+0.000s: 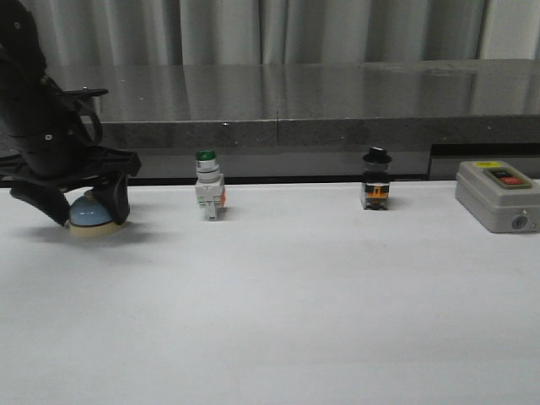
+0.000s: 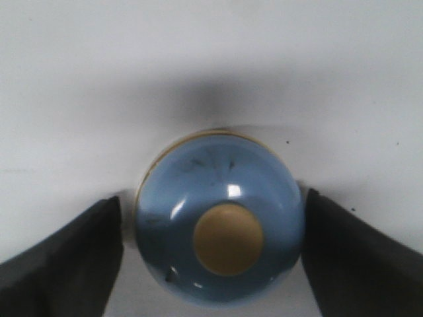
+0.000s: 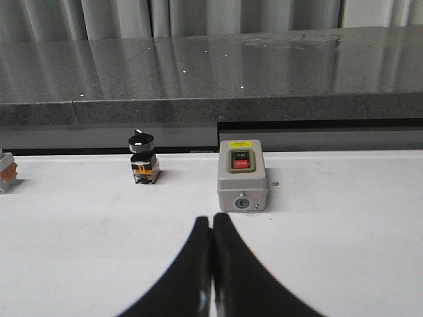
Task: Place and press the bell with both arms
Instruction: 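Lower the left gripper over the blue bell and close on it, then lift the blue bell with the left gripper toward the table center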
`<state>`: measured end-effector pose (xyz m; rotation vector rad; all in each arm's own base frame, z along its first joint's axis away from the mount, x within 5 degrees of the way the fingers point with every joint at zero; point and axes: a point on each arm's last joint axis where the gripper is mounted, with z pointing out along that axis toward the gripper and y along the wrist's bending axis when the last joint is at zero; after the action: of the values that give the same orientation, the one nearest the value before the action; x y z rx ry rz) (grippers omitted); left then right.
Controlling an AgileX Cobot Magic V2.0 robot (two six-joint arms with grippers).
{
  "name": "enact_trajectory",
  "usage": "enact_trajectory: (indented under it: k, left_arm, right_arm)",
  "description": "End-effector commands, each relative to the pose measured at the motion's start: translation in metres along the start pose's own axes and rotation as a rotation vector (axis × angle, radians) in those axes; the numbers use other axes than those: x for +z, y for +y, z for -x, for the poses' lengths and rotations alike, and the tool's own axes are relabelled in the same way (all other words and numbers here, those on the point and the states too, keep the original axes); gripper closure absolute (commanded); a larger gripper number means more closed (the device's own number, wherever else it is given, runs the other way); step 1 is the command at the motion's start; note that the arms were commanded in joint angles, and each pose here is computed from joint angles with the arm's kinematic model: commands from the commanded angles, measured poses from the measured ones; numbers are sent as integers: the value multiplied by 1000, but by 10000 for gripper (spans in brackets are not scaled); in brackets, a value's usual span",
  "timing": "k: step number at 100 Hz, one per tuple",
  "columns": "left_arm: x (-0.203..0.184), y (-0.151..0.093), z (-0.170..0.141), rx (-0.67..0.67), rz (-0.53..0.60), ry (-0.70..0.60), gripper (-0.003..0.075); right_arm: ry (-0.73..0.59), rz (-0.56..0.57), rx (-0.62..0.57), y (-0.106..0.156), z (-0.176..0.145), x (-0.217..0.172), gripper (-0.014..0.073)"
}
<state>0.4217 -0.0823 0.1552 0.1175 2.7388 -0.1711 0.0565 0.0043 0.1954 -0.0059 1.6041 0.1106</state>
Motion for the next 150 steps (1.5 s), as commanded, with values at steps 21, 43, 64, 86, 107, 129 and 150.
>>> enact_trajectory:
  k: [21,43,64,86,107,129,150]
  left_arm:
    - [-30,-6,18,6,-16,-122,514]
    - [-66,-15,20,32,-32,-151,513]
    - [-138,-43,21,92,-82,-300,513]
    - [-173,-94,7,244,-163,-365,513]
    - [-149,-149,-11,353,-242,-319,513]
    - [-114,-196,-29,437,-296,-289,513]
    - [-79,-211,-40,463,-296,-244,513]
  right_arm:
    - [-116,-3,-12,0,14,-3,655]
    - [-116,-3,-12,0,14,-3,655]
    - [-116,-3,-12,0,14,-3,655]
    - [-116,-3,-12,0,14,-3,655]
    - [-116,-3,-12,0,14,-3,655]
    - [-116,-3,-12,0,14,-3,655]
    - [-116,-3,-12,0,14,-3,655]
